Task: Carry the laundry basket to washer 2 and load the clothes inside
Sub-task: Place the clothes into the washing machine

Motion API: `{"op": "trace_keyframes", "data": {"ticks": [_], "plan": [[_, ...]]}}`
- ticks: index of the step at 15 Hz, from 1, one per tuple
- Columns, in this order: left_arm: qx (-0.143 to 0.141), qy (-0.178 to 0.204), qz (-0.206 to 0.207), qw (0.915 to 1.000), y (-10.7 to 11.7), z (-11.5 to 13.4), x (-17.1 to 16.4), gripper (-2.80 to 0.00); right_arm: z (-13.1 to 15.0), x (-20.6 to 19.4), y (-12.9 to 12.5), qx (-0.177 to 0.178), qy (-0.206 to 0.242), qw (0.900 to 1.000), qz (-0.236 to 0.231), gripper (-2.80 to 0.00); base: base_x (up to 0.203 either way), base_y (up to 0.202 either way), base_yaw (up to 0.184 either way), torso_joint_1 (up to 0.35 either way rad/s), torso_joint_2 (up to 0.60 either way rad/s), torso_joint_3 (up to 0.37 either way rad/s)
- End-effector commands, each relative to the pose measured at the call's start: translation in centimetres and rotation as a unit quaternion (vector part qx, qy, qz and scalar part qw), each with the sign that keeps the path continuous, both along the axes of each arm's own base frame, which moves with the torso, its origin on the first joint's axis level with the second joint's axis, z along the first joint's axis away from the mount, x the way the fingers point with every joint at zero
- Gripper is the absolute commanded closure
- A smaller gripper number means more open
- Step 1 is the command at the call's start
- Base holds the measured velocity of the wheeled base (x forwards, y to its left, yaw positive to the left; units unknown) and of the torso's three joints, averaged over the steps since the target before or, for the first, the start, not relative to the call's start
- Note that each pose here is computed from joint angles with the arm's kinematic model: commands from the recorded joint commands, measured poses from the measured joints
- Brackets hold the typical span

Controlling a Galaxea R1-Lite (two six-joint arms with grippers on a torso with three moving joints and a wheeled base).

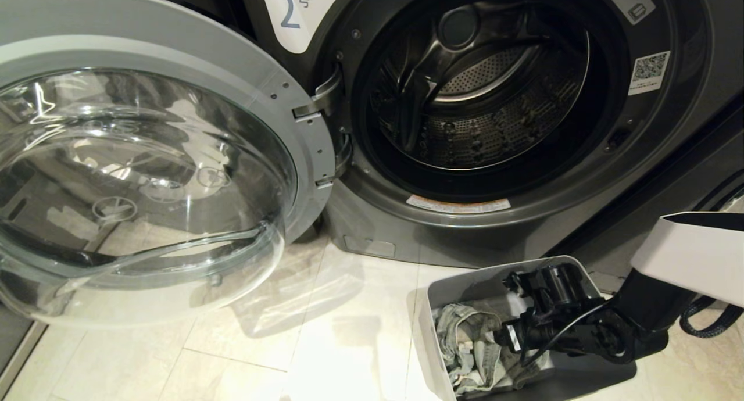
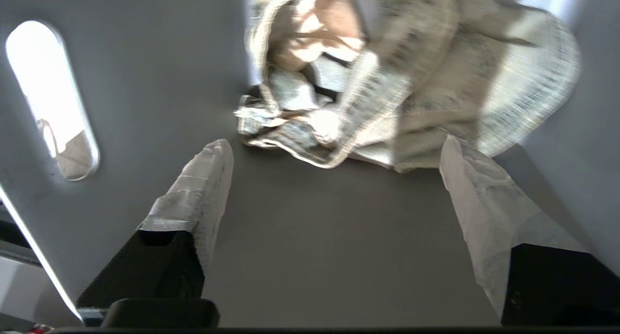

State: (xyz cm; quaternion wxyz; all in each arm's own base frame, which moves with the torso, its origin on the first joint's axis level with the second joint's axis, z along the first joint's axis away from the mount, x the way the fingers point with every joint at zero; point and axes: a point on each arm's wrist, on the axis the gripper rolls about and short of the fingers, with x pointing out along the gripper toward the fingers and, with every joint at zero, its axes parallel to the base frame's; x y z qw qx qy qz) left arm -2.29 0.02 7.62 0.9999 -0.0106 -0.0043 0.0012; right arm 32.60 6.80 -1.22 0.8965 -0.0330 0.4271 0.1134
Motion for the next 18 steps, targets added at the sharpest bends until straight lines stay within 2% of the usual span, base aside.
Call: {"op": "trace_keyframes", "data": {"ticks": [1,3,11,14,18], "plan": [[0.0,0.0,0.0,1.0,0.0,0.0,0.0,0.0,1.7,0.2,-1.4,0.003,-0.015,1.0,-0.022,-2.8,0.0,0.0,0.0,0.0,0.0,0.0],[0.0,0.0,0.0,1.0,0.0,0.0,0.0,0.0,1.9,0.0,-2.8,0.001,-0.006,0.999,-0.042,-2.8,0.0,0.0,0.0,0.0,0.0,0.0],[0.0,0.0,0.0,1.0,0.0,0.0,0.0,0.0,2.8,0.3,-4.0,0.003,-0.022,0.998,-0.059,-2.8,0.0,0.0,0.0,0.0,0.0,0.0],[0.0,0.0,0.0,1.0,0.0,0.0,0.0,0.0,1.6,0.0,-4.9,0.004,0.0,0.997,-0.073,-2.8,0.0,0.0,0.0,0.0,0.0,0.0],[0.0,0.0,0.0,1.0,0.0,0.0,0.0,0.0,0.1,0.4,-4.9,0.014,0.014,0.998,-0.064,-2.8,0.0,0.0,0.0,0.0,0.0,0.0]]}}
